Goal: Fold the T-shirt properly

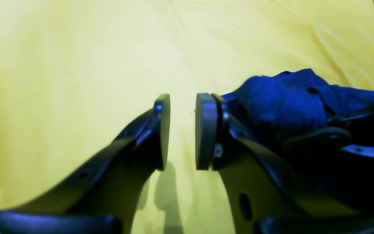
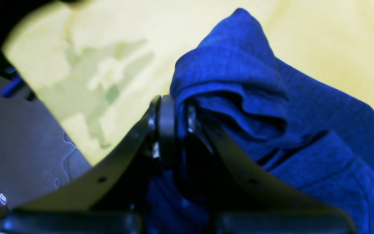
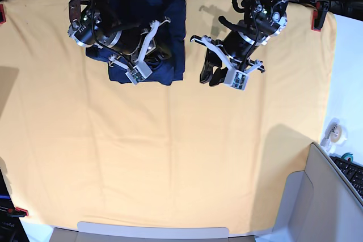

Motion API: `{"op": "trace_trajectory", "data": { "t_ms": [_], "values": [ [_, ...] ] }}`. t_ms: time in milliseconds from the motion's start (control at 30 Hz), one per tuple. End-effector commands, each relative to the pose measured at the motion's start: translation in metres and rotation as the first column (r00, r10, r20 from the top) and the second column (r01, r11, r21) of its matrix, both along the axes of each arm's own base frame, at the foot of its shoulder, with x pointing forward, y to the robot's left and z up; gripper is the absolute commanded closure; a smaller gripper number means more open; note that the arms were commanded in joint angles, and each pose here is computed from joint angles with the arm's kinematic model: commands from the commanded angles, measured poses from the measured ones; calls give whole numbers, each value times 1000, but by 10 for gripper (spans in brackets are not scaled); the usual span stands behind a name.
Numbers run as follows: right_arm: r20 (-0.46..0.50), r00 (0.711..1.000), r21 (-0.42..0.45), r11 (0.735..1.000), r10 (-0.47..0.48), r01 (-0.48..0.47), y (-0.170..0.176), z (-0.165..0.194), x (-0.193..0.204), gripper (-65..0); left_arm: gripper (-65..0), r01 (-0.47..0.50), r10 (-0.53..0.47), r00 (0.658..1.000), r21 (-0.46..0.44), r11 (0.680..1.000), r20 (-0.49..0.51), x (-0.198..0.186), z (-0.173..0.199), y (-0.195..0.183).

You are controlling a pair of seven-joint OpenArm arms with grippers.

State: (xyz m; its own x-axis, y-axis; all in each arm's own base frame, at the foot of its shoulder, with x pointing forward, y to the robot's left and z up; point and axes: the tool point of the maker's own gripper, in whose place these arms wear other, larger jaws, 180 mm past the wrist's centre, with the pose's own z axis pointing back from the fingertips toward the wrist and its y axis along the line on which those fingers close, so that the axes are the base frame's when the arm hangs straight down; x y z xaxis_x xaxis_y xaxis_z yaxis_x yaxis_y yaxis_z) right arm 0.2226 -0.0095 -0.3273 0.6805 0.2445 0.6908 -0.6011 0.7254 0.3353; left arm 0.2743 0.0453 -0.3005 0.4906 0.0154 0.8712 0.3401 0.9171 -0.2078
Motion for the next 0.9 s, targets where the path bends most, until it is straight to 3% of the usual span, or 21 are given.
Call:
{"op": "trace_trajectory", "data": {
  "t_ms": [0, 300, 367, 467, 533, 767, 867],
  "values": [
    [43, 999, 33, 999, -3, 1, 3, 13, 6, -437, -137, 2, -2, 999, -14, 1000, 47, 4, 13, -2],
    [37, 999, 13, 1000, 2, -2, -2, 9, 4, -431, -137, 6, -5, 1000, -14, 1000, 28, -1, 8, -3],
    [37, 999, -5, 1000, 7, -7, -7, 7, 4, -361, -137, 5, -4, 1000, -16, 1000, 25, -3, 7, -3],
    [35, 999, -8, 1000, 7, -7, -8, 6, 3, -168, -137, 6, -6, 1000, -19, 1000, 24, -3, 7, -4],
    [35, 999, -8, 1000, 7, -7, -8, 6, 3, -102, -137, 6, -6, 1000, -19, 1000, 24, -3, 7, -4],
    [34, 999, -9, 1000, 7, -7, -8, 6, 3, -97, -137, 6, -5, 1000, -20, 1000, 10, -7, 4, -4],
    [24, 1000, -8, 1000, 6, -6, -8, 4, 0, -161, -137, 5, -5, 1000, -21, 1000, 9, -7, 3, -4]
  ]
}}
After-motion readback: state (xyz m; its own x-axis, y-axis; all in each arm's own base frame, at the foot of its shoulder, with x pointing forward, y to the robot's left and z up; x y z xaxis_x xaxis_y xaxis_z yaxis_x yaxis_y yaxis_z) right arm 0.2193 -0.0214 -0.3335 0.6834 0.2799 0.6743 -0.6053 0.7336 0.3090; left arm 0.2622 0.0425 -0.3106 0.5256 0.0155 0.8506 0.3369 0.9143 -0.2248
